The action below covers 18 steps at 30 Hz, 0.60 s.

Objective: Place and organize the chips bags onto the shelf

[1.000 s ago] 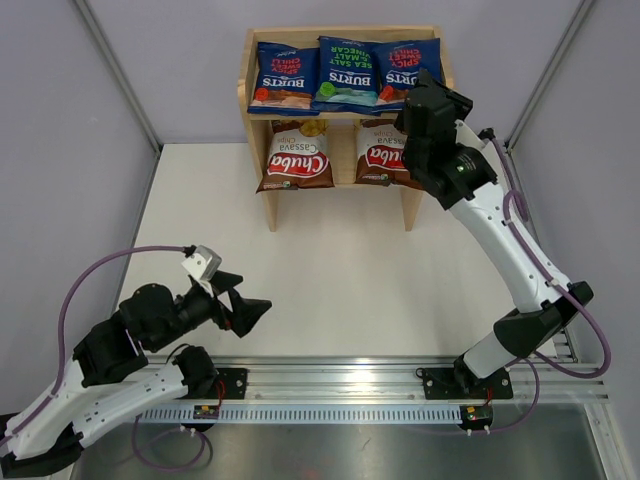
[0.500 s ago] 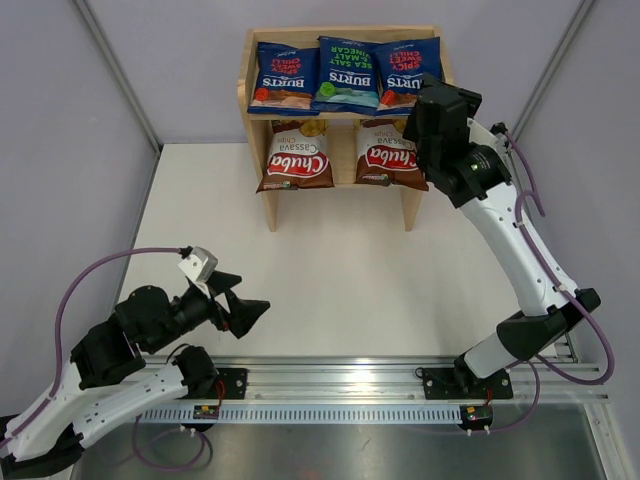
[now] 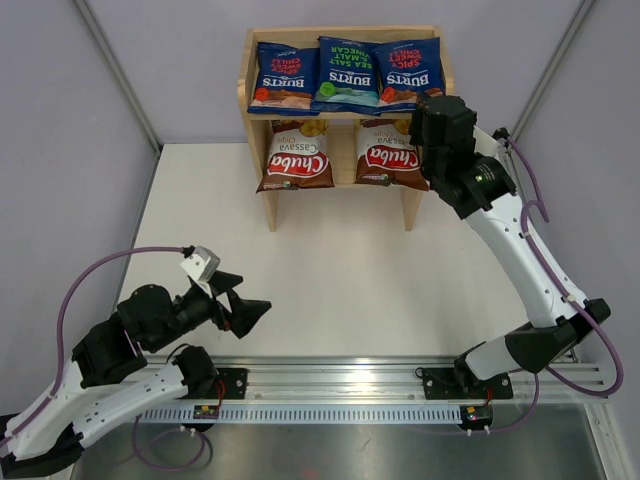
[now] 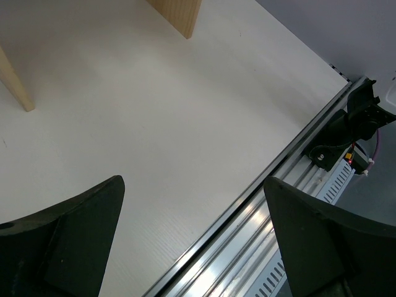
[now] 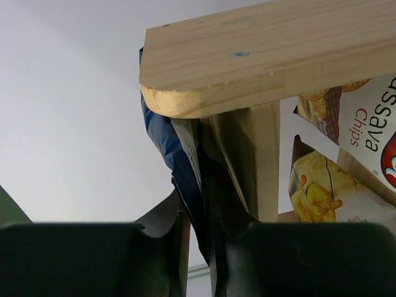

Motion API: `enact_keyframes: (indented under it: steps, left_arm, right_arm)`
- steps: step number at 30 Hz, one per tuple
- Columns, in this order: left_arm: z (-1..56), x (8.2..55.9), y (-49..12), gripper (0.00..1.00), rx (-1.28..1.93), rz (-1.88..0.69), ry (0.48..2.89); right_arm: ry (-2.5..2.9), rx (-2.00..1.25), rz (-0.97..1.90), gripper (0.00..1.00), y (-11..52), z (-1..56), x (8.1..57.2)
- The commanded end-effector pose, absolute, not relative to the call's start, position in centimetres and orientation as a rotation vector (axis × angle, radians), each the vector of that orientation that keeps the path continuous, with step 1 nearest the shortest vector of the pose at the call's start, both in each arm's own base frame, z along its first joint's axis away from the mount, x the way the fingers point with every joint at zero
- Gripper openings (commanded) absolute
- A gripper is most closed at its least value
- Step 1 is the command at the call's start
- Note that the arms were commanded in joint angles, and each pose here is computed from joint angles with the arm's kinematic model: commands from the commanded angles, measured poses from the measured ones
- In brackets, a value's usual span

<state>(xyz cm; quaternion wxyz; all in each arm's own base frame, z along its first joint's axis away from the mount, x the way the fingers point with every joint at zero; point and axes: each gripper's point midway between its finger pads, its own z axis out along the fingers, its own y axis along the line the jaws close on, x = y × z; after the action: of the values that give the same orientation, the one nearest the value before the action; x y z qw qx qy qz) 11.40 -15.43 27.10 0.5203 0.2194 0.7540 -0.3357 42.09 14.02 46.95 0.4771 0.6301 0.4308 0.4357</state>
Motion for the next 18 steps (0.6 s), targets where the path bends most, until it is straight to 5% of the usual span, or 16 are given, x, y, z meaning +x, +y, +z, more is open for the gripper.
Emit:
enact_keyframes:
  steps: [1,10,18]
  left_arm:
    - [27.8,11.5,-16.1,0.98,0.537,-0.831,1.775]
    - [27.8,11.5,-16.2,0.98,0.541,-0.833,1.774]
    - [27.7,11.5,-16.2,0.98,0.540,-0.831,1.774]
  right_arm:
    - [0.991,1.526,1.097,0.20,13.5,48.6,42.4]
    - [0.982,1.556,1.113,0.05,13.2,48.0,44.2]
    - [0.984,1.561,1.139,0.03,13.6,48.3,45.1]
